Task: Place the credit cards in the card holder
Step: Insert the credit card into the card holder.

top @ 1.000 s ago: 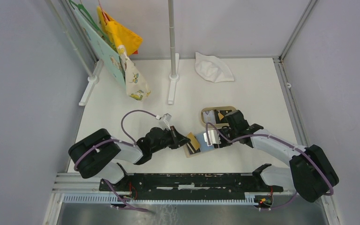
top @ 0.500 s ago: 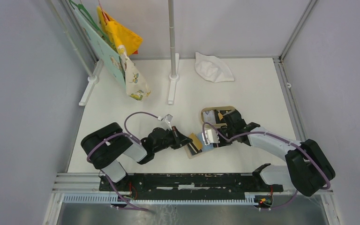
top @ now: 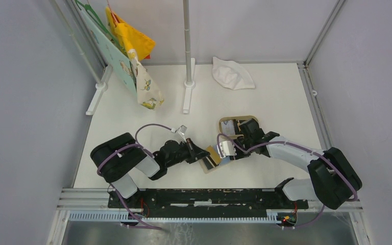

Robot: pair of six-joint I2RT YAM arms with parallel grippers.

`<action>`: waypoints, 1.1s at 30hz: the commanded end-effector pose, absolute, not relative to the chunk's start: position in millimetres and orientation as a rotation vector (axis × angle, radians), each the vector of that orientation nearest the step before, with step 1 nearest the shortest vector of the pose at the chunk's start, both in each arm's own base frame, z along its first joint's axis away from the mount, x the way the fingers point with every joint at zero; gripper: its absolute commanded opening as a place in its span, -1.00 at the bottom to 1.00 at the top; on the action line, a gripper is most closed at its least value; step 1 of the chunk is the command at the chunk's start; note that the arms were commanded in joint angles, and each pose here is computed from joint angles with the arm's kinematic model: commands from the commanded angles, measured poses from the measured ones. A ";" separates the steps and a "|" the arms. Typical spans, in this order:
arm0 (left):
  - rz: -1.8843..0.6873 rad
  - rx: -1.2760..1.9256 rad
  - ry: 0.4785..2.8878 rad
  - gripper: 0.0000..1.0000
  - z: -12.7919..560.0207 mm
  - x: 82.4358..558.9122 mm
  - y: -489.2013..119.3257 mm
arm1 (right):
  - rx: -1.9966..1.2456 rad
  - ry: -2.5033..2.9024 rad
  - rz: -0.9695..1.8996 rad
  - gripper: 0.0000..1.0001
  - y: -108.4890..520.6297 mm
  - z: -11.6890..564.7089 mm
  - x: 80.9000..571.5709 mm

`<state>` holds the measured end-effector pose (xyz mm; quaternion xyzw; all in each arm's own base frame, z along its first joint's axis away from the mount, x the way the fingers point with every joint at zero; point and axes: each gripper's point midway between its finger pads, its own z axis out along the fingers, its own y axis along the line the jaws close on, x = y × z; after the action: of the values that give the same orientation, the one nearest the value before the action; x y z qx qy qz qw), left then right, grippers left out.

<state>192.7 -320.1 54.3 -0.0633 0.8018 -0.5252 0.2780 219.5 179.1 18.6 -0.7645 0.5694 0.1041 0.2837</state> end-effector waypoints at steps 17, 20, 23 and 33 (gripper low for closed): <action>-1.439 -0.299 2.137 -0.97 70.0 185.6 -305.3 | -2.110 1.564 0.403 -0.16 186.3 6.9 194.2; -1.522 -0.290 2.102 -0.97 81.8 180.3 -308.9 | -2.112 1.572 0.409 -0.16 187.5 6.1 192.7; -1.526 -0.284 2.102 -0.97 82.6 179.5 -309.3 | -2.112 1.577 0.410 -0.16 188.7 6.0 192.2; -1.444 -0.317 2.138 -0.97 64.5 184.6 -301.9 | -2.109 1.591 0.400 -0.16 188.4 5.9 193.2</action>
<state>180.6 -302.3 58.7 -0.1073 0.8031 -0.5264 0.2578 207.0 197.0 17.0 -0.7711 0.5595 0.1332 0.2732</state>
